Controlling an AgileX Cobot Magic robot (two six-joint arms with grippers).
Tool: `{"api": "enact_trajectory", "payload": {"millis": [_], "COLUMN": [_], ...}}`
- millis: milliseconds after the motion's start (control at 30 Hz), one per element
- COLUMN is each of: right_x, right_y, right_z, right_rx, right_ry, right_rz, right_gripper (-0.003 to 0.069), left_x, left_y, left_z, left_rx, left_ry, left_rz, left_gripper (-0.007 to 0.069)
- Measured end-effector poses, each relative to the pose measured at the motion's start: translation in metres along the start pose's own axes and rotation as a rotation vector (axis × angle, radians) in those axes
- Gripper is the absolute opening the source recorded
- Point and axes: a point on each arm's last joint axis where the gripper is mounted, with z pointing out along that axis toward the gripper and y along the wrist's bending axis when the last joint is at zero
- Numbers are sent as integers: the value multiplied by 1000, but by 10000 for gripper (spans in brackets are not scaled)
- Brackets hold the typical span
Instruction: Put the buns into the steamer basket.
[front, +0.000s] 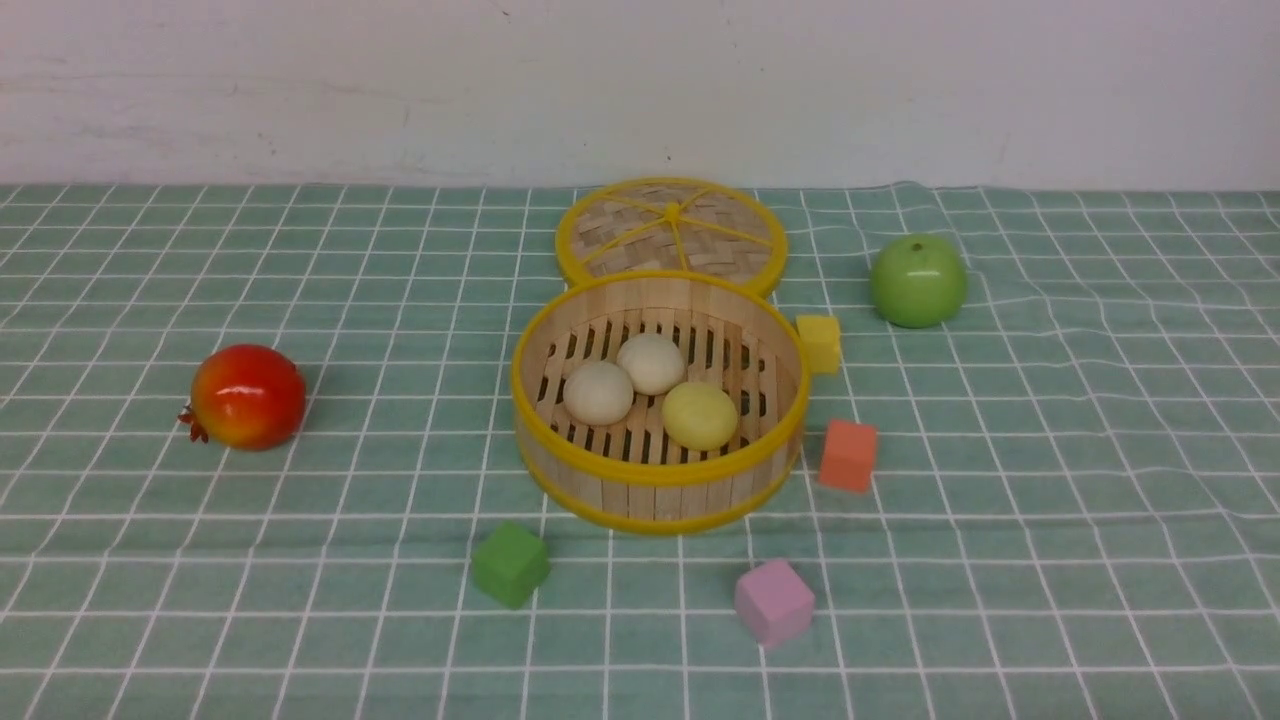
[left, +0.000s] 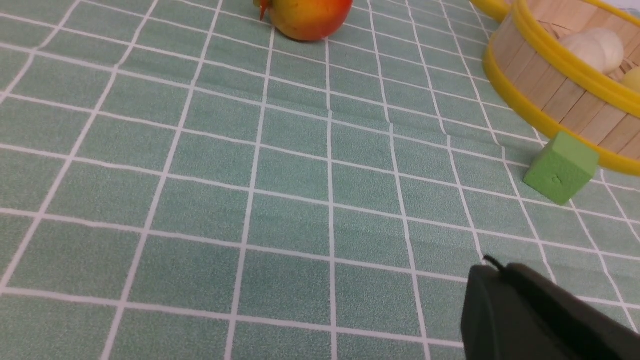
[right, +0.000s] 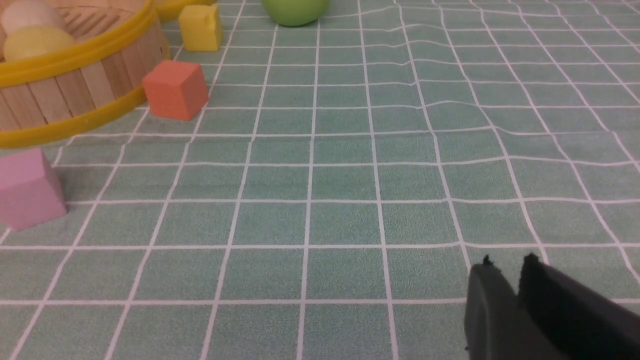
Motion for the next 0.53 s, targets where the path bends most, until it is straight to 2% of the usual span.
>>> {"api": "enact_trajectory", "payload": {"millis": [533], "right_x": [0], "right_y": [0], "right_z": [0], "right_rx": [0], "right_ry": [0], "right_rz": [0], "right_gripper": [105], "left_x": [0], "left_y": [0], "left_z": [0], "left_rx": [-1], "left_ry": [0], "left_rz": [2], "left_gripper": [-13]}}
